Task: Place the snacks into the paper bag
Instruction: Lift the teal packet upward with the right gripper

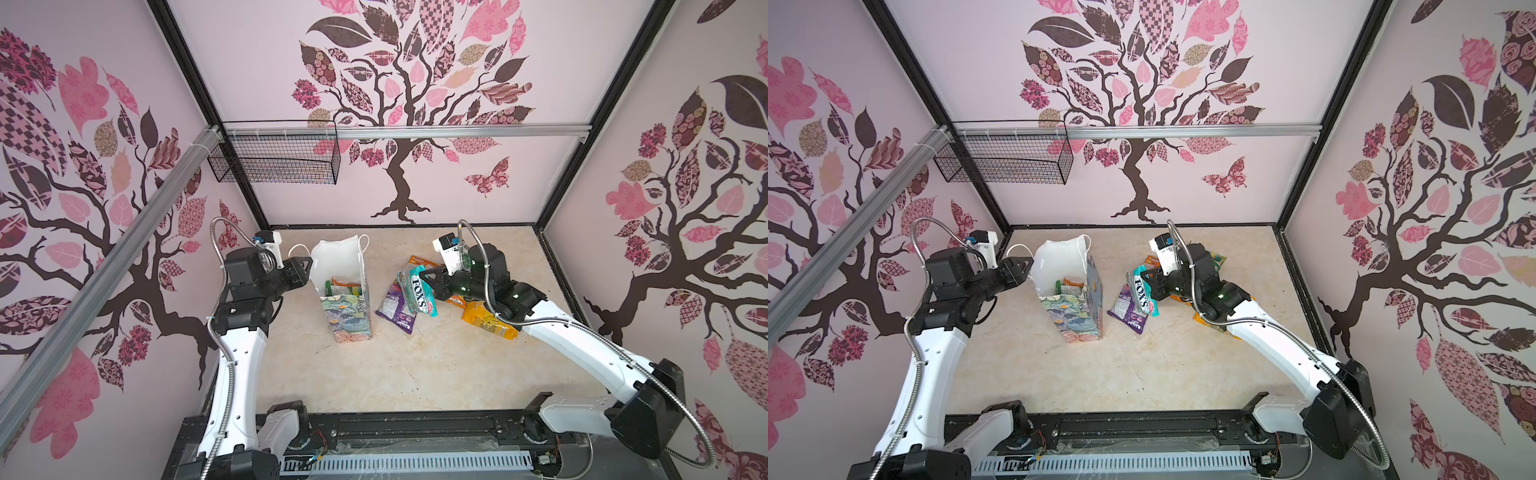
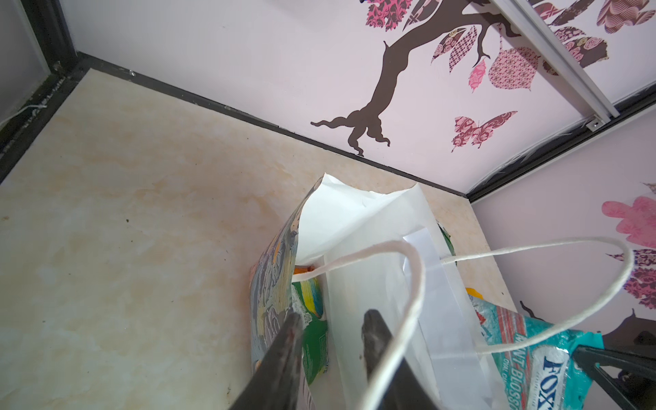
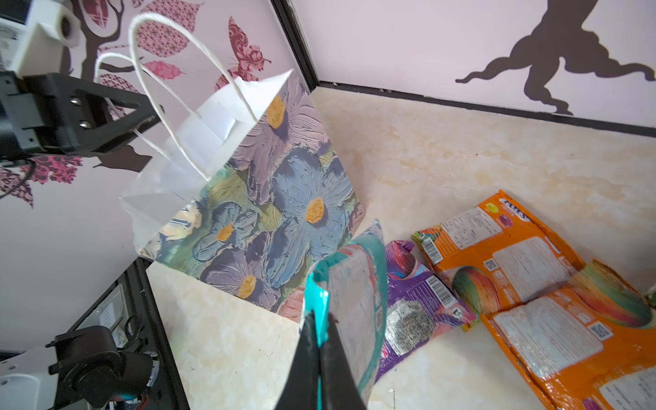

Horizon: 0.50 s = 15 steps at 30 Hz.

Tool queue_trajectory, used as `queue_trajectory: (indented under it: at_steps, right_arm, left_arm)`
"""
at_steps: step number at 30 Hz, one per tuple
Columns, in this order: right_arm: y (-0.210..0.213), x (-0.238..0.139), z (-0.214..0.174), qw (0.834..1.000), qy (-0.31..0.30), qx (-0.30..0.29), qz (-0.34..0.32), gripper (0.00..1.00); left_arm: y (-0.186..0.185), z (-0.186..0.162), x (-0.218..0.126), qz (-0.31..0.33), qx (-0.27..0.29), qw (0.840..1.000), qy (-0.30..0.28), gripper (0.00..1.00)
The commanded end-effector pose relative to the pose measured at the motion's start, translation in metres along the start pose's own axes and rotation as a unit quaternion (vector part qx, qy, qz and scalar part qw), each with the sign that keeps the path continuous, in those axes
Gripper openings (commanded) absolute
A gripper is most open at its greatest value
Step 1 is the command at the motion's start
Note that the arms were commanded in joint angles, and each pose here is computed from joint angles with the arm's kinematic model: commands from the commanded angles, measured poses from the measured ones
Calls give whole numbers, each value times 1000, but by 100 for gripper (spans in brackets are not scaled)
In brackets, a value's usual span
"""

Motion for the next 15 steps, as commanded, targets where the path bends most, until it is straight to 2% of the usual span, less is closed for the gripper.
queue_trajectory:
  at_steps: [1,8,15]
  right_arm:
    - [48,-31,52,994,-78,-34,65,0]
    - [77,-47,81,988,-104,-44,104,0]
    - [96,-55,104,984,-122,-53,121,0]
  left_arm:
    - [1,-3,3,-7,2,1000,-2,24]
    - [-4,-2,3,-21,4,1000,-5,11]
    - [-11,0,4,-44,5,999,-11,10]
Point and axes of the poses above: each gripper's point midway between its finger pads, its own x axis out along the fingers, its own y axis along the line the jaws close on, z = x × y, the point moved 1 cm from there along -x, back along the fingers, and after that the axes turned 13 degrees about x, right-handed, at the moved point
